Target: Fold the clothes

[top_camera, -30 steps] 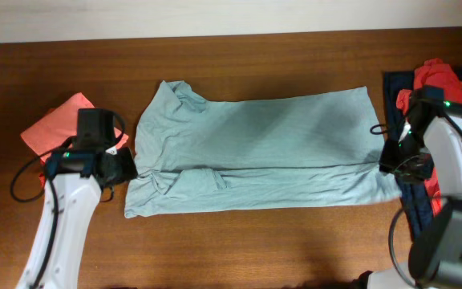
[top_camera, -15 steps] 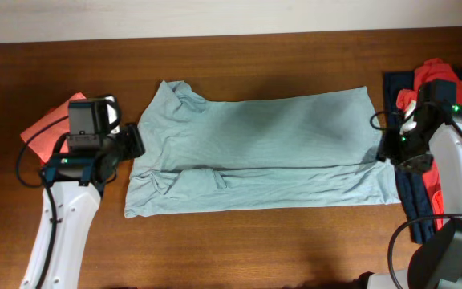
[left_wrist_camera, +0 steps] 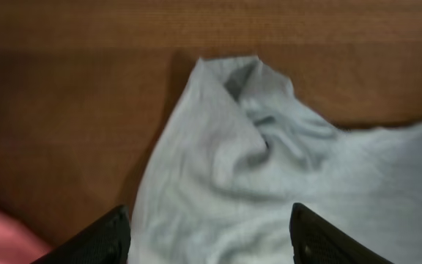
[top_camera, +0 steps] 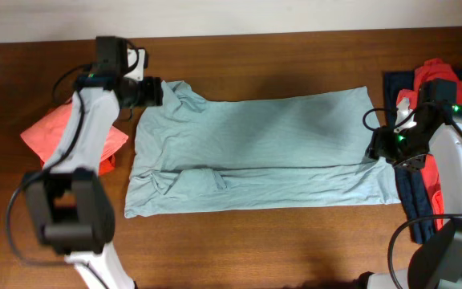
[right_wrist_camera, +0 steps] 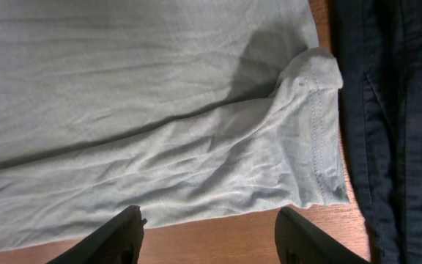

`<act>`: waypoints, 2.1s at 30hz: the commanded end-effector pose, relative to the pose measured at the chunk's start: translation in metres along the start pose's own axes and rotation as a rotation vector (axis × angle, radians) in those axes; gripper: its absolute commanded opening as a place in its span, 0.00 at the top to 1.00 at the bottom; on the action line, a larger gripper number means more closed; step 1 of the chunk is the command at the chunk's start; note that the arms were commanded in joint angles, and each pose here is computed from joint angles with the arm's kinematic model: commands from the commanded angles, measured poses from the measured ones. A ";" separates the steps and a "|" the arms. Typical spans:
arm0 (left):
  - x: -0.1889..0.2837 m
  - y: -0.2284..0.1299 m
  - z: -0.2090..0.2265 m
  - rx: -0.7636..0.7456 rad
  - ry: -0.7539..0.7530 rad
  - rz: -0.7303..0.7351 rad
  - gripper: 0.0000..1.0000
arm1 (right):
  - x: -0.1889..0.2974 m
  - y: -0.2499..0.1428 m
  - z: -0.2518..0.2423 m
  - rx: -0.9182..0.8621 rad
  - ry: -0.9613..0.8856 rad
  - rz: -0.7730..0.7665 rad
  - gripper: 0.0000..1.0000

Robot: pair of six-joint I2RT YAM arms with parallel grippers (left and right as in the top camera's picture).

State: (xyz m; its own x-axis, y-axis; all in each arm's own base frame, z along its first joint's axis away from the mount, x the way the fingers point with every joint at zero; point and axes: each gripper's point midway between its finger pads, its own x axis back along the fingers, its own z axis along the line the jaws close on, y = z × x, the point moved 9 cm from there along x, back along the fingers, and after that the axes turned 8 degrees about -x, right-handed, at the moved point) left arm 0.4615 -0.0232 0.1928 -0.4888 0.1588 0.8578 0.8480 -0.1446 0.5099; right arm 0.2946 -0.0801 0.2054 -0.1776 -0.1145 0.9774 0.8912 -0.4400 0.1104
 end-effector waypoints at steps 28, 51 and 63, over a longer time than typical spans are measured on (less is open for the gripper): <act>-0.112 0.003 0.010 -0.092 -0.103 0.144 1.00 | 0.007 0.008 0.002 0.018 0.026 -0.067 0.53; -0.047 0.024 0.024 0.016 -0.092 0.246 1.00 | -0.078 0.121 0.021 0.130 0.146 -0.467 0.32; -0.047 0.021 0.019 0.012 -0.099 0.268 1.00 | -0.142 0.144 0.021 0.144 0.186 -0.521 0.33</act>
State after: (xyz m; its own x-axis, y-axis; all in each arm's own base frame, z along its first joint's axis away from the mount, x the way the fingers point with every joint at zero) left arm 0.5061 -0.0108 0.1616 -0.2274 0.2057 0.9518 0.9467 -0.1823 0.2656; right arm 0.4502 -0.1123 0.0901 -0.6504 -0.0557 0.7576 0.7226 -0.3531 0.5943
